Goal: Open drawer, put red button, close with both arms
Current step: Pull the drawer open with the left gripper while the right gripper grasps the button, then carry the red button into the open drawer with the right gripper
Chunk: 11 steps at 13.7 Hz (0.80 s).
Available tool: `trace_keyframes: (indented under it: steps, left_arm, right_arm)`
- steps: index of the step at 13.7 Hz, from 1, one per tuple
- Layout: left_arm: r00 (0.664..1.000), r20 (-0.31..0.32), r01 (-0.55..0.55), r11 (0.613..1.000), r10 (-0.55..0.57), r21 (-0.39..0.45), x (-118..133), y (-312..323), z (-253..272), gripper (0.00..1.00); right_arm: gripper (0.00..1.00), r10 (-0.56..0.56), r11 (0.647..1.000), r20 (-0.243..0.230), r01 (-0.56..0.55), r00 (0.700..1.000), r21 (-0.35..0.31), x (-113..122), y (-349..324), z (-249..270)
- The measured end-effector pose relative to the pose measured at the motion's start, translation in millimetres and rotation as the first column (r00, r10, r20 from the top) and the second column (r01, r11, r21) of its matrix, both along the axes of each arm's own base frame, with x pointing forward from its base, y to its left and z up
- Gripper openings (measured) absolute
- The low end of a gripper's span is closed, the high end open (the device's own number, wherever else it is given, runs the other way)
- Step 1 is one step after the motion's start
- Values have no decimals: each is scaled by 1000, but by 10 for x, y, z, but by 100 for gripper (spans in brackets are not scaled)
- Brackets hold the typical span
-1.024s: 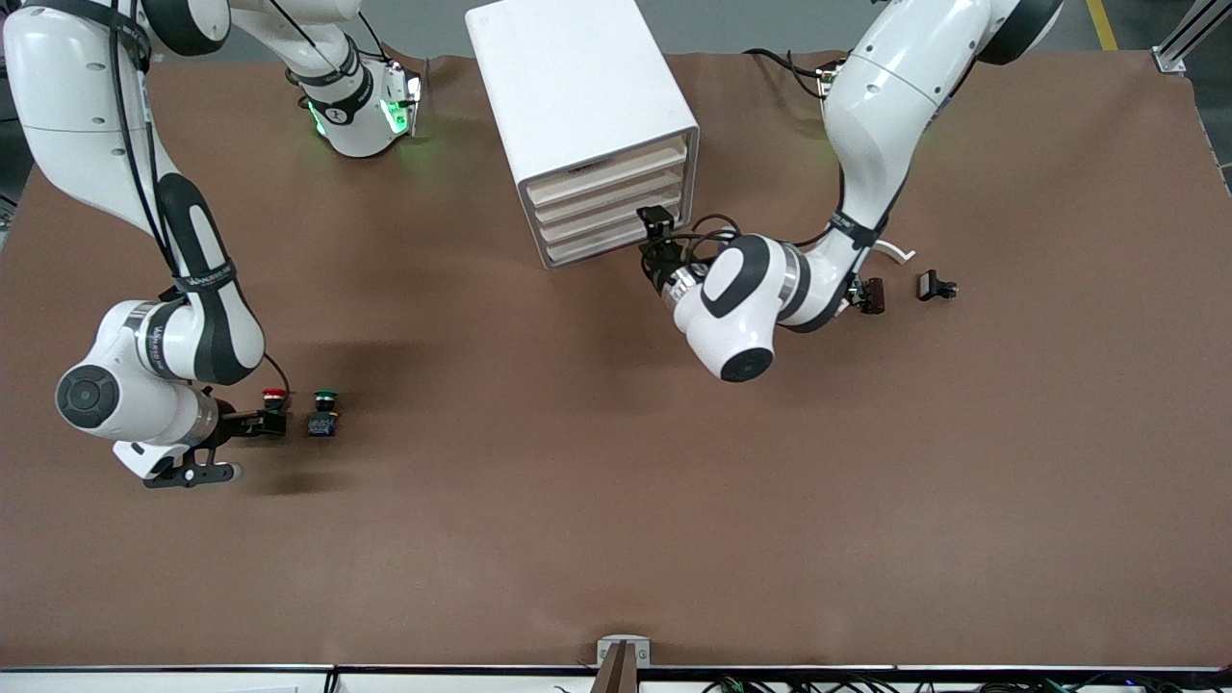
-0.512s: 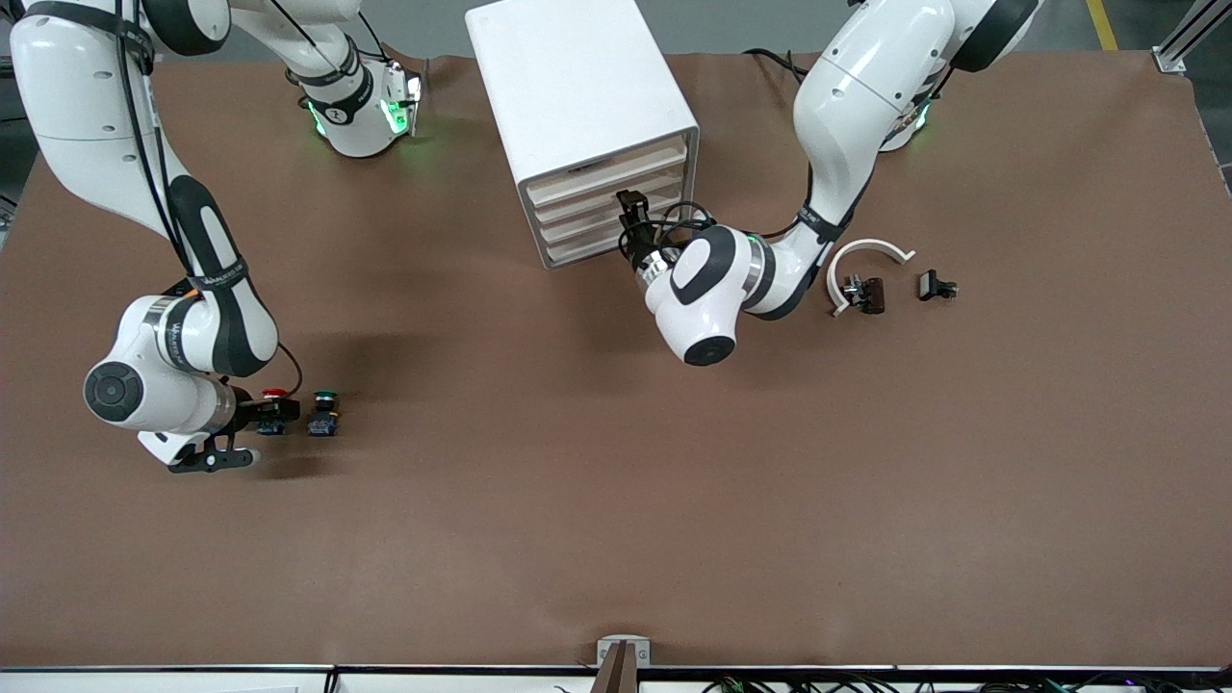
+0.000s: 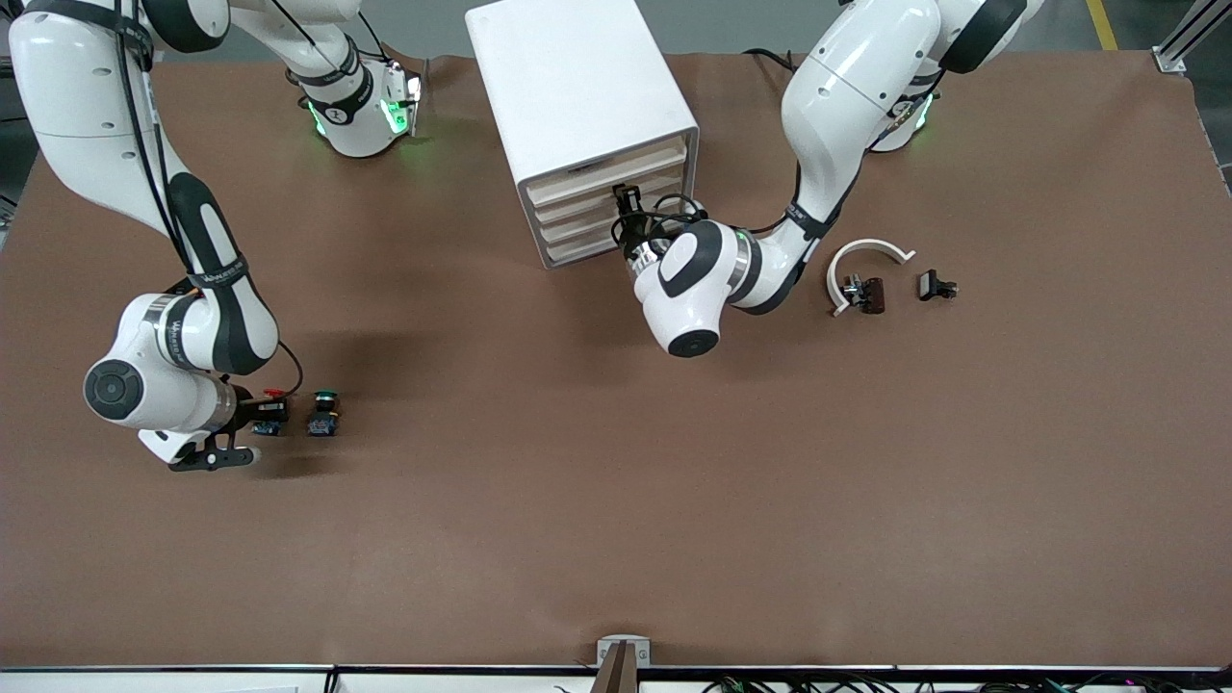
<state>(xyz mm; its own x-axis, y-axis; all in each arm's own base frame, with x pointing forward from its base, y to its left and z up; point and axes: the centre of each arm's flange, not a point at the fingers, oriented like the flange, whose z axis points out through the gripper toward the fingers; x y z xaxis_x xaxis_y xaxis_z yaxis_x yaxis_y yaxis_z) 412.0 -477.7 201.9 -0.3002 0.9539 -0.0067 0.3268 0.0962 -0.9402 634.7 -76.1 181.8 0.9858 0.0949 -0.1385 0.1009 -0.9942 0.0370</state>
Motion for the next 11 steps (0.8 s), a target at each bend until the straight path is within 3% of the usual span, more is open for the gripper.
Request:
trace_keyframes:
  steps: [5,11]
  left_arm:
    - [1000,-1,-18,1000,18,6,90,80,-12,14]
    - [986,80,-143,990,143,-4,909,629,122,14]
  right_arm:
    - [41,7,1000,-25,-7,1000,8,43,106,635]
    - [41,-132,991,-95,129,987,-37,-187,987,1958]
